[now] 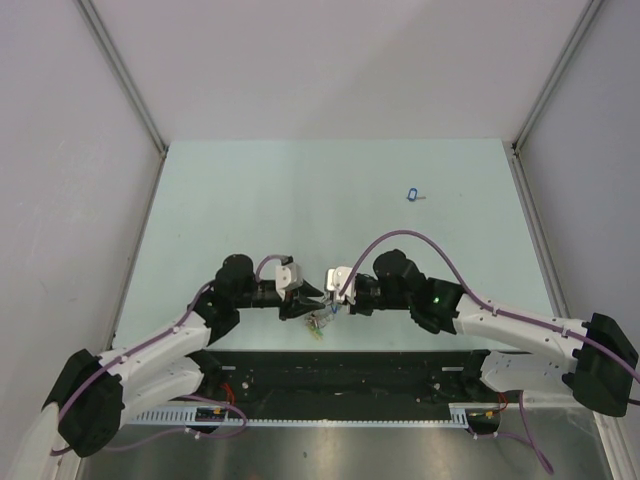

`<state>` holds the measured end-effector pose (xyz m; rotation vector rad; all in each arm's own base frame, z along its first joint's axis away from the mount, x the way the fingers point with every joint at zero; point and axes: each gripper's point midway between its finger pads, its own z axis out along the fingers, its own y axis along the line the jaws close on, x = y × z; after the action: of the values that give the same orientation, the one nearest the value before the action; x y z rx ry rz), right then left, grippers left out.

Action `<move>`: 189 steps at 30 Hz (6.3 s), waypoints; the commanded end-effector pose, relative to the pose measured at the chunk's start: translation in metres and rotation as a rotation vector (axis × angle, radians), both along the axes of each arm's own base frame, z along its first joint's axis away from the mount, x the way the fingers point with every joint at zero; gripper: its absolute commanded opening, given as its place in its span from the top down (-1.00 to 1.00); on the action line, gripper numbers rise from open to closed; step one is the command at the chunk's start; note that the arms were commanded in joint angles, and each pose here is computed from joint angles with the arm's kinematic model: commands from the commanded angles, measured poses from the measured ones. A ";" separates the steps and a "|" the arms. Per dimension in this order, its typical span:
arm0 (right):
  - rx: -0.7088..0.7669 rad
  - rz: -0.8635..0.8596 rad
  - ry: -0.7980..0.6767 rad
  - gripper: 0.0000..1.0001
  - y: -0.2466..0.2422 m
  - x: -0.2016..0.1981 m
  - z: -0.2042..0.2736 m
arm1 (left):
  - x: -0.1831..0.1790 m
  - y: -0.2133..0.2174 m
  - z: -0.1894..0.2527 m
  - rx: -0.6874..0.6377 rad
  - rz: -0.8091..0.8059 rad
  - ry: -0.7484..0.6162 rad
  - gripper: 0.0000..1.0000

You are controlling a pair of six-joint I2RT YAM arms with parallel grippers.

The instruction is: Put the keys on the keyring

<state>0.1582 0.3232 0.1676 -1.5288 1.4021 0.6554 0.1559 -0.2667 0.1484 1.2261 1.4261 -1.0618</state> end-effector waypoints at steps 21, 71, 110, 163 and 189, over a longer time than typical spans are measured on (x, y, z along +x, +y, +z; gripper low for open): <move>0.069 0.017 -0.106 1.00 0.011 0.003 0.048 | 0.003 -0.008 0.027 -0.027 -0.045 -0.016 0.33; 0.087 -0.133 -0.024 1.00 0.012 0.002 0.003 | 0.040 -0.001 0.072 -0.289 0.295 0.137 0.99; 0.243 -0.206 0.009 0.67 0.016 0.020 0.003 | 0.030 0.001 0.071 -0.346 0.262 0.133 0.99; 0.393 0.072 0.267 0.40 0.007 0.019 0.026 | 0.022 -0.006 0.075 -0.319 0.188 0.106 0.99; 0.393 0.083 0.298 0.67 0.012 0.020 0.019 | 0.021 -0.009 0.076 -0.328 0.182 0.106 0.99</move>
<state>0.1743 0.3288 0.1670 -1.2179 1.4085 1.1685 0.1757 -0.2698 0.1848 0.7902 1.5039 -1.1867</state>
